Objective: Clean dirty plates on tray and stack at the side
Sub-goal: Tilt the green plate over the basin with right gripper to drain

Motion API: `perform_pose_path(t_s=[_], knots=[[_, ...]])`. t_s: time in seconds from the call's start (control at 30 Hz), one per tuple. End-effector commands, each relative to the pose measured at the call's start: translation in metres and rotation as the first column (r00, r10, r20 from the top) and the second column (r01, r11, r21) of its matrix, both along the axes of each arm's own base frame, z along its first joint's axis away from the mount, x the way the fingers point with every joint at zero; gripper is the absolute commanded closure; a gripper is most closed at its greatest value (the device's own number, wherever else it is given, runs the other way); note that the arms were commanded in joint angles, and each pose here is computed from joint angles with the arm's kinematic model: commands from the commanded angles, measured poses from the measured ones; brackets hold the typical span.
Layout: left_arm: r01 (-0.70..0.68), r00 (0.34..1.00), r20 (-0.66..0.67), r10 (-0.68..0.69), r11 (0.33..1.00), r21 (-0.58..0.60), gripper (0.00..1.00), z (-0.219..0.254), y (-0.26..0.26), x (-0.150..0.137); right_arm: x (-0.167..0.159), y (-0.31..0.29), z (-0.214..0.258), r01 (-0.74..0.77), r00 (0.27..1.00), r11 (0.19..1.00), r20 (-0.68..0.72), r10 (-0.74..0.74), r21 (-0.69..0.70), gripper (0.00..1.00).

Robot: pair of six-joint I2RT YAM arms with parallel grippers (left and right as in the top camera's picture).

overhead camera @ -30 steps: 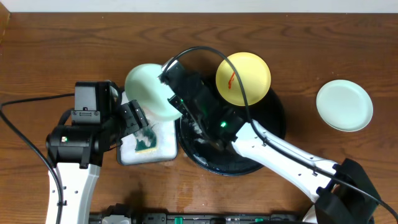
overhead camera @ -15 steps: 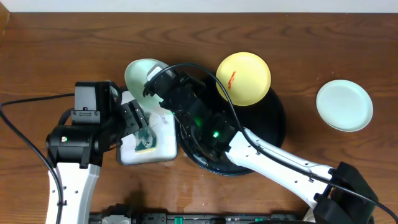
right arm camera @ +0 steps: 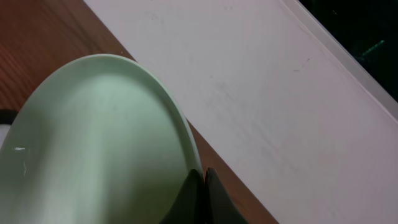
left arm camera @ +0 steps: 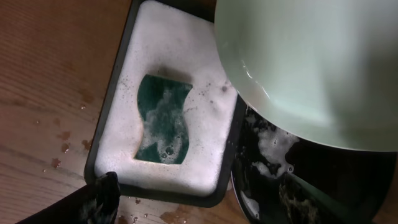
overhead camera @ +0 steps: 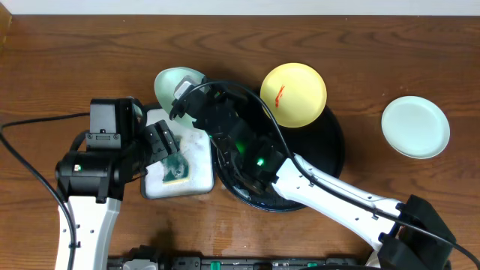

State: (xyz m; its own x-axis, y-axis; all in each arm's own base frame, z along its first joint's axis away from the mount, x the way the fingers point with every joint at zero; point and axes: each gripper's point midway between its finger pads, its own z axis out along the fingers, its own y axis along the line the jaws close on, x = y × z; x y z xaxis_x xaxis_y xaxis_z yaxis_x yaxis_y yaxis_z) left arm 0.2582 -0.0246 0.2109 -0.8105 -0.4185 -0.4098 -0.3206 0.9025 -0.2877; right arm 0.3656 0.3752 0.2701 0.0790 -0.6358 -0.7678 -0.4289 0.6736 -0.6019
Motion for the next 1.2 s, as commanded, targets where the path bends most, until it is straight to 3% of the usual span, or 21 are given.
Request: perform_pose_path(t_s=[0.0,0.3,1.17], knots=[[0.003,1.000,0.011,-0.003,1.000,-0.008,0.17,0.0051,-0.0008,0.0022,-0.0074,0.0054,0.0179,-0.010,0.999,1.000,0.034,0.010,0.016,0.99],[0.003,1.000,0.011,-0.003,1.000,-0.008,0.17,0.0051,-0.0008,0.0022,-0.0073,0.0074,0.0228,-0.031,0.996,0.999,0.078,0.034,-0.041,0.99],[0.003,1.000,0.011,-0.003,1.000,-0.008,0.17,0.0051,-0.0008,0.0022,-0.0072,0.0075,0.0236,-0.031,0.996,0.999,0.080,0.034,-0.039,0.99]])
